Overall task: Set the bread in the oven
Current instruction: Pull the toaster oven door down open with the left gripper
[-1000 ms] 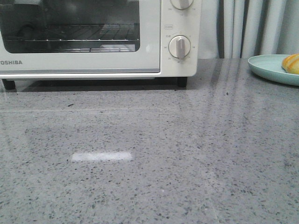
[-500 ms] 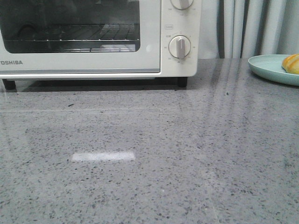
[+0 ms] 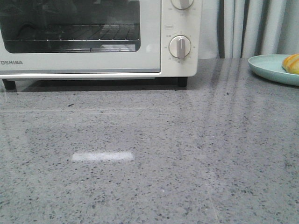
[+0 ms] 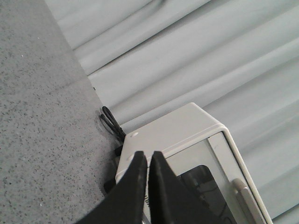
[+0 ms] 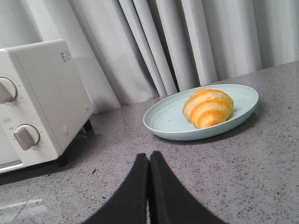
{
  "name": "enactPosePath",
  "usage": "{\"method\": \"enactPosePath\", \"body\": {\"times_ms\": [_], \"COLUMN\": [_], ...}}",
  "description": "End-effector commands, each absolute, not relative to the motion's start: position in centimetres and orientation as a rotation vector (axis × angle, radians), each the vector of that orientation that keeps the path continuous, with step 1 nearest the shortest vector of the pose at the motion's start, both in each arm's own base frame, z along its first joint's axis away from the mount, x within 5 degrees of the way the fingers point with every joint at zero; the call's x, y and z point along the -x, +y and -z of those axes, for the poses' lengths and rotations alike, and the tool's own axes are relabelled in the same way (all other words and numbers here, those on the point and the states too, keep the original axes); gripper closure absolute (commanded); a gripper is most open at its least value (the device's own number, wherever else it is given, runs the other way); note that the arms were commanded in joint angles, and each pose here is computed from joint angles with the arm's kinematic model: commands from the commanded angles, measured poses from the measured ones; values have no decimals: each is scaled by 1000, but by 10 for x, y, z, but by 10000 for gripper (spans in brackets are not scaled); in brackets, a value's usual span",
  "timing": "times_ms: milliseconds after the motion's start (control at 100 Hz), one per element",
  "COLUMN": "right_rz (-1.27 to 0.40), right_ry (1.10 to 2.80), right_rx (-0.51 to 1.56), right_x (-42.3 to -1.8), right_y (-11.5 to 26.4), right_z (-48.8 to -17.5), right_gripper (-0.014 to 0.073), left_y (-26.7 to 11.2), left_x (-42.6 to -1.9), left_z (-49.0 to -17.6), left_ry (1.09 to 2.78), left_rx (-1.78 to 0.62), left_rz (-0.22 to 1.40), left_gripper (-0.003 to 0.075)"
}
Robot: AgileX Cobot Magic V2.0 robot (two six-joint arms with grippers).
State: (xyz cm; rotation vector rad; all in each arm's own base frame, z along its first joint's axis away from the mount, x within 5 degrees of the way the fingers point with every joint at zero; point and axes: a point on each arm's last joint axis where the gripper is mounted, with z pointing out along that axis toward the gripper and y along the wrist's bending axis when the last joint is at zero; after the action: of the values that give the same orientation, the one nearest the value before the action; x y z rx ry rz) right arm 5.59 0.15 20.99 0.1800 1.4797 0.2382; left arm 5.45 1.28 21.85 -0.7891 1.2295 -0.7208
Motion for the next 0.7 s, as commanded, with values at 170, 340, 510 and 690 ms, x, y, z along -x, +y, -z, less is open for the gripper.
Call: {"method": "enactPosePath", "body": {"times_ms": [170,340,510,690], "right_rz": [-386,-237,-104,-121], "right_ry": [1322,1415,1603,1685], "right_rx": [-277,-120,19,16], "right_x": [-46,-33,-50,-72], "right_y": [1,4,6,7], "right_z": [-248,-295,-316,-324], "right_gripper": [664,664,664,664], "left_y": [2,-12,-19,-27], "left_x": [-43,-34,-62,-94], "left_z": [-256,-306,-340,-376], "left_ry": [1246,1410,1604,1595], "left_rx": [462,-1,-91,-151], "left_rz": [582,249,250,303], "left_gripper": [741,741,741,741]}}
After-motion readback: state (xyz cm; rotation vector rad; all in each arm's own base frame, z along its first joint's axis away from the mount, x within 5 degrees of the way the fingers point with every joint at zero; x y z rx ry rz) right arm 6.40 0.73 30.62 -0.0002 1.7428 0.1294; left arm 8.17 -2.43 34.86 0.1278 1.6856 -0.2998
